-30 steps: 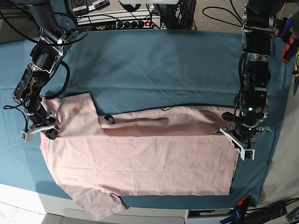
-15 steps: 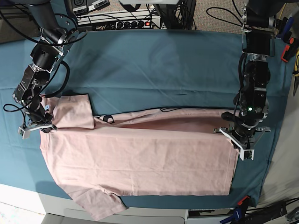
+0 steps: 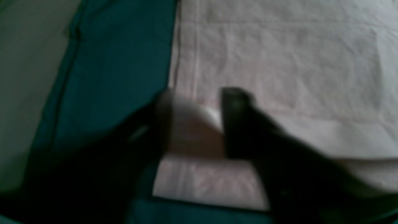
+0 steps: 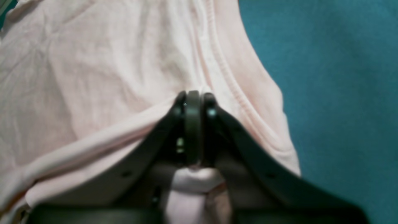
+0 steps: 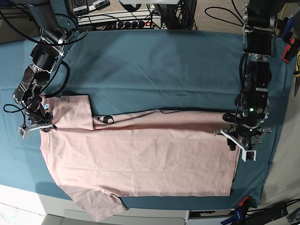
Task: Fold the T-shirt properly
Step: 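Fold the held shirt edge over the body with both grippers, then open both grippers and raise them off the folded shirt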
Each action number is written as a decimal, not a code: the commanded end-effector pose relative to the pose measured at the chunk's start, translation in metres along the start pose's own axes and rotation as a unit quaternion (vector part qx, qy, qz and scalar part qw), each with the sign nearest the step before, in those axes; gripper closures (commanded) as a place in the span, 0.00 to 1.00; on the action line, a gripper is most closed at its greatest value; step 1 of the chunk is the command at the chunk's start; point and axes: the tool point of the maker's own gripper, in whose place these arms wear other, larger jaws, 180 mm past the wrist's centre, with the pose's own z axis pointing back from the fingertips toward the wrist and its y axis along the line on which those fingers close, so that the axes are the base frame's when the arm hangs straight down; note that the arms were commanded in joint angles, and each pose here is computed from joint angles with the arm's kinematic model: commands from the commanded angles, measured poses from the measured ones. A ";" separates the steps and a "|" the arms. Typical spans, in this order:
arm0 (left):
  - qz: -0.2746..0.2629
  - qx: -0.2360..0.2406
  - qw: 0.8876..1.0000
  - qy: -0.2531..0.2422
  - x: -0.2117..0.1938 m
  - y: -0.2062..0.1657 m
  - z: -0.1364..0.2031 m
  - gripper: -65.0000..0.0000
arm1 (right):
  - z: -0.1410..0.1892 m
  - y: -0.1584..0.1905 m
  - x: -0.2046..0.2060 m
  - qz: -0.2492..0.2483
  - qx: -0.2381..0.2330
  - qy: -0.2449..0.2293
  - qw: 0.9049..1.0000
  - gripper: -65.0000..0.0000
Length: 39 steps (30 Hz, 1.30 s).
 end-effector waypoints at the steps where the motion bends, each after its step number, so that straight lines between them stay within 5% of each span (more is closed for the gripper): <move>1: -0.004 0.007 0.999 -0.036 0.026 0.006 0.002 0.46 | 0.005 -0.001 0.031 0.004 0.001 -0.038 0.999 0.66; 3: -0.009 0.011 0.999 -0.032 0.025 0.007 0.002 0.42 | 0.005 -0.001 0.033 0.004 0.000 -0.043 0.999 0.53; 11: -0.045 0.034 0.998 0.006 0.013 0.025 0.003 0.42 | 0.015 -0.024 0.047 0.008 -0.020 -0.049 0.999 0.53; 15: -0.075 0.044 0.995 0.046 0.003 0.045 0.007 0.42 | 0.033 -0.051 0.059 -0.048 -0.010 -0.046 0.998 0.53; 19: -0.090 -0.008 0.993 0.080 -0.012 0.036 0.010 0.42 | 0.061 -0.064 0.079 -0.113 0.058 -0.065 0.990 0.53; 24: -0.079 -0.089 0.986 0.120 -0.040 0.008 0.017 0.42 | 0.088 -0.063 0.079 -0.110 0.130 -0.037 0.985 0.53; 31: -0.101 -0.190 0.965 0.147 -0.077 -0.035 0.036 0.42 | 0.095 -0.049 0.000 -0.112 0.195 0.055 0.973 0.53; 39: -0.122 -0.220 0.957 0.147 -0.091 -0.051 0.055 0.42 | 0.109 -0.054 -0.048 -0.216 0.224 0.022 0.950 0.53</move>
